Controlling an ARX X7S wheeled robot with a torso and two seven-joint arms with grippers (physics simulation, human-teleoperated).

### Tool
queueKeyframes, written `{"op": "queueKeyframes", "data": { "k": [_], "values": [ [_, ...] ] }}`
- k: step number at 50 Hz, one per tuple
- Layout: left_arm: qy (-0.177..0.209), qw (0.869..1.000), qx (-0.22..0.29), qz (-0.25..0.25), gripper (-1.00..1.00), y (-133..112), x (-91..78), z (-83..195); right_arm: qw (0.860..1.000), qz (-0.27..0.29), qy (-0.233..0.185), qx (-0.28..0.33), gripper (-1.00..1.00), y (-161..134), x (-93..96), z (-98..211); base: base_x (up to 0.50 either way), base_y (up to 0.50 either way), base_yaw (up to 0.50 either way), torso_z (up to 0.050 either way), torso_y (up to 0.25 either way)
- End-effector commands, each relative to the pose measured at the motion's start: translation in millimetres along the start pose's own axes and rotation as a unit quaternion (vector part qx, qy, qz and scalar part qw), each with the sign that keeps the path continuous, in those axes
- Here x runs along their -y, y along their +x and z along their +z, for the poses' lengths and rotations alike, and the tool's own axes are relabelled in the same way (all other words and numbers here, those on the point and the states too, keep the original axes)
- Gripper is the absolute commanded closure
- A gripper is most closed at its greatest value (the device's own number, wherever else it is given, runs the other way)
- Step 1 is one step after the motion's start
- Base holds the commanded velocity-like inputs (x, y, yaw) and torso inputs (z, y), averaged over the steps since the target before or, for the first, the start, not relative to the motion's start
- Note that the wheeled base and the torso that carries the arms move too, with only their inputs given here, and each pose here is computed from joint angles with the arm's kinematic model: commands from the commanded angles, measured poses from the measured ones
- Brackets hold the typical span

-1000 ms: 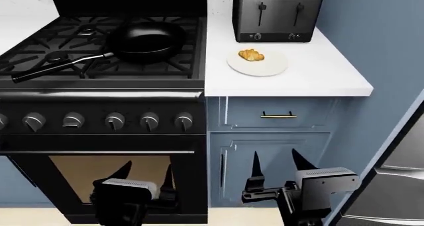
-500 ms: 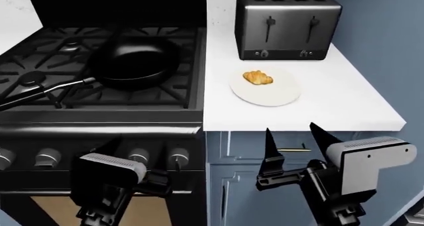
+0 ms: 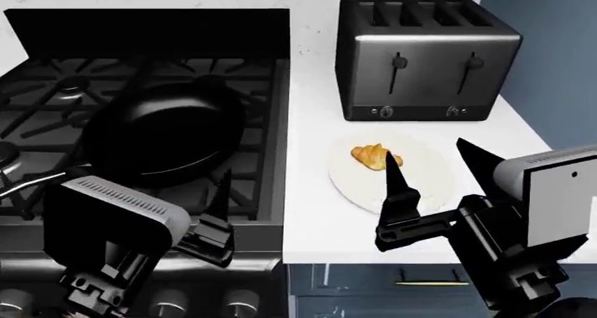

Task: Pick the croissant and place it on the pan. Then turn on the stove to warm the croissant.

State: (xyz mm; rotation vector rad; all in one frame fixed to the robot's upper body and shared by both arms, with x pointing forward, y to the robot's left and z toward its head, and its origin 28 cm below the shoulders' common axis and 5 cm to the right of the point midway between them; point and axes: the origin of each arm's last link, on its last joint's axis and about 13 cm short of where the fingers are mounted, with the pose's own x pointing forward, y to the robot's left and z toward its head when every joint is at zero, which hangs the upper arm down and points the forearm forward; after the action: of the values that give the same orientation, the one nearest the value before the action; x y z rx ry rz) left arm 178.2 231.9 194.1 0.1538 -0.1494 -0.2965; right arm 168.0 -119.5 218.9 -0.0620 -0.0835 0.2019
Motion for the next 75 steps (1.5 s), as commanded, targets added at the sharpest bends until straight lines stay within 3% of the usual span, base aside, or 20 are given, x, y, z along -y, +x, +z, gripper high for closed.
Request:
{"op": "queueKeyframes", "data": {
  "k": [1, 13, 23, 29, 31, 35, 47, 53, 58, 63, 75],
  "values": [
    [0.034, 0.999, 0.013, -0.015, -1.00, -4.4, -0.4, 12.8, 1.000, 0.004, -0.024, 0.000, -1.00, -3.6, 2.9, 10.6, 0.50, 0.00, 0.00, 0.000, 0.000],
    [0.046, 0.998, 0.018, -0.025, -1.00, -9.0, 1.6, 12.0, 0.999, -0.005, -0.040, -0.006, -1.00, 0.2, 5.1, 11.6, 0.50, 0.00, 0.00, 0.000, 0.002],
    [0.046, 0.998, 0.018, -0.033, -1.00, -12.2, 2.3, 12.3, 0.998, -0.009, -0.051, -0.019, -1.00, 5.2, 6.4, 12.9, 0.01, 0.00, 0.00, 0.000, 0.003],
    [0.044, 0.998, 0.018, -0.036, -1.00, -11.5, 2.8, 12.3, 0.997, -0.011, -0.065, -0.042, -1.00, 12.4, 16.0, 19.0, 0.00, 0.00, 0.00, 0.000, 0.000],
    [0.038, 0.998, 0.022, -0.041, -1.00, -9.0, 3.0, 12.9, 0.995, 0.017, -0.065, -0.071, -1.00, 13.8, 20.9, 23.8, 0.00, 0.00, 0.00, 0.000, 0.000],
    [0.025, 0.998, 0.031, -0.051, -1.00, -3.6, 4.4, 13.1, 0.988, 0.031, -0.105, -0.110, -1.00, 16.3, 33.7, 39.9, 0.00, 0.00, 0.00, 0.000, 0.000],
    [0.005, 0.997, 0.045, -0.062, -1.00, 4.2, 2.0, 16.6, 0.958, 0.122, -0.114, -0.234, -1.00, 20.2, 59.4, 60.3, 0.00, 0.00, 0.00, 0.000, 0.000],
    [-0.022, 0.996, 0.071, -0.054, -1.00, 2.8, -3.3, 20.8, 0.932, 0.147, -0.131, -0.304, -1.00, 36.9, 78.5, 66.6, 0.00, 0.00, 0.00, 0.000, 0.000],
    [-0.023, 0.995, 0.075, -0.057, -1.00, 1.5, -2.6, 22.2, 0.915, 0.171, -0.149, -0.334, -1.00, 50.7, 88.1, 71.7, 0.00, 0.00, 0.00, 0.000, 0.000],
    [-0.022, 0.995, 0.077, -0.054, -1.00, 2.7, -4.4, 21.8, 0.907, 0.175, -0.162, -0.348, -1.00, 68.2, 97.0, 74.1, 0.00, 0.00, 0.00, 0.000, 0.000],
    [-0.018, 0.997, 0.059, -0.046, -1.00, 8.1, -5.0, 13.9, 0.901, 0.213, -0.169, -0.339, -1.00, 111.9, 104.6, 63.3, 0.00, 0.00, 0.00, 0.000, 0.000]
  ]
}}
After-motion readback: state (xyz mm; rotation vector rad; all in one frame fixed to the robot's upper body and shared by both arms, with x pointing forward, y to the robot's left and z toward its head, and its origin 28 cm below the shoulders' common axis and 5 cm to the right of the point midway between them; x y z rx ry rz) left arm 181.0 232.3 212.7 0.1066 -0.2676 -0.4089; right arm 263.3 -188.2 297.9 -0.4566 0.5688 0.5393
